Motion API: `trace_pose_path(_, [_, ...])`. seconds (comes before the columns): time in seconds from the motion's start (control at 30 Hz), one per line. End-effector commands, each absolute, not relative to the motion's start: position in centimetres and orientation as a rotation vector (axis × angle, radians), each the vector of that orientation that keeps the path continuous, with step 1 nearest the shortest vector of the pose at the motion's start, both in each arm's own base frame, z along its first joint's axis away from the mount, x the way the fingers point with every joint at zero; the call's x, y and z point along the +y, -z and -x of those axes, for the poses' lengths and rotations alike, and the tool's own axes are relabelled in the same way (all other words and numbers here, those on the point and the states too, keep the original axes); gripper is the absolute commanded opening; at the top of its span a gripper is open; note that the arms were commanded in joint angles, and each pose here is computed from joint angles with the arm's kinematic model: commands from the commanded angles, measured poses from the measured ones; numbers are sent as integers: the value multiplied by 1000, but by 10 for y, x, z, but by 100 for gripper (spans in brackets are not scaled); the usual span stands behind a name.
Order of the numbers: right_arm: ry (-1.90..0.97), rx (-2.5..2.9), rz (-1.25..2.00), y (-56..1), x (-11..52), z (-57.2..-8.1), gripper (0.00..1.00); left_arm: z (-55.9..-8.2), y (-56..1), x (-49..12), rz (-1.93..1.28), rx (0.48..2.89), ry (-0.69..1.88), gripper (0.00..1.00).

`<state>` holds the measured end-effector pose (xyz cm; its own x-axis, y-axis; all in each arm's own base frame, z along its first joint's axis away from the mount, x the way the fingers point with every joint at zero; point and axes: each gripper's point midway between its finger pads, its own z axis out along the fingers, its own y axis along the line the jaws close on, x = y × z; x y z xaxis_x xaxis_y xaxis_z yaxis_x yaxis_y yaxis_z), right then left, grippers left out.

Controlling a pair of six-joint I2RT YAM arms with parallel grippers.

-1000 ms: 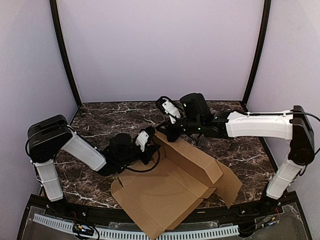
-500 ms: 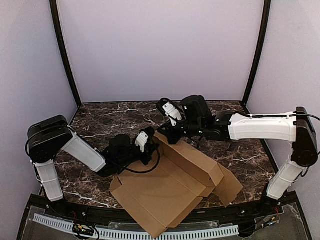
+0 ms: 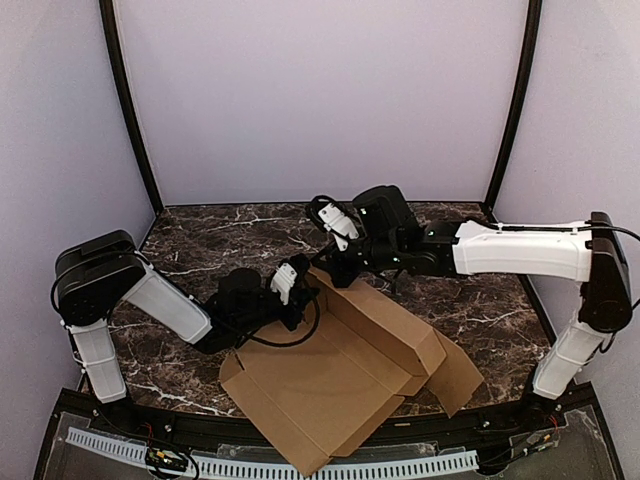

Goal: Fold the paper box

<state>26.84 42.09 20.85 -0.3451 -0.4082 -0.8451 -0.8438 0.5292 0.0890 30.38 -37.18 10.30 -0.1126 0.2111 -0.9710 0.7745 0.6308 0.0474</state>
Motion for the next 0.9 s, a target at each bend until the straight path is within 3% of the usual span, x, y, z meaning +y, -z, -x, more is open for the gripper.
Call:
trace_pose_path(0.0, [-697, 1977, 1061, -201, 432, -261, 0, -297, -98, -377, -892, 1654, 594, 1])
trace_pose_path(0.3, [-682, 2032, 1075, -174, 434, -261, 0, -296, -99, -380, -891, 1651, 608, 1])
trace_pose_path(0.63, [-601, 2172, 1073, -115, 412, -247, 0, -297, -97, -379, -900, 1656, 588, 18])
trace_pose_path(0.87, [-554, 2205, 1069, -102, 401, -247, 0, -296, -98, -377, -887, 1658, 590, 22])
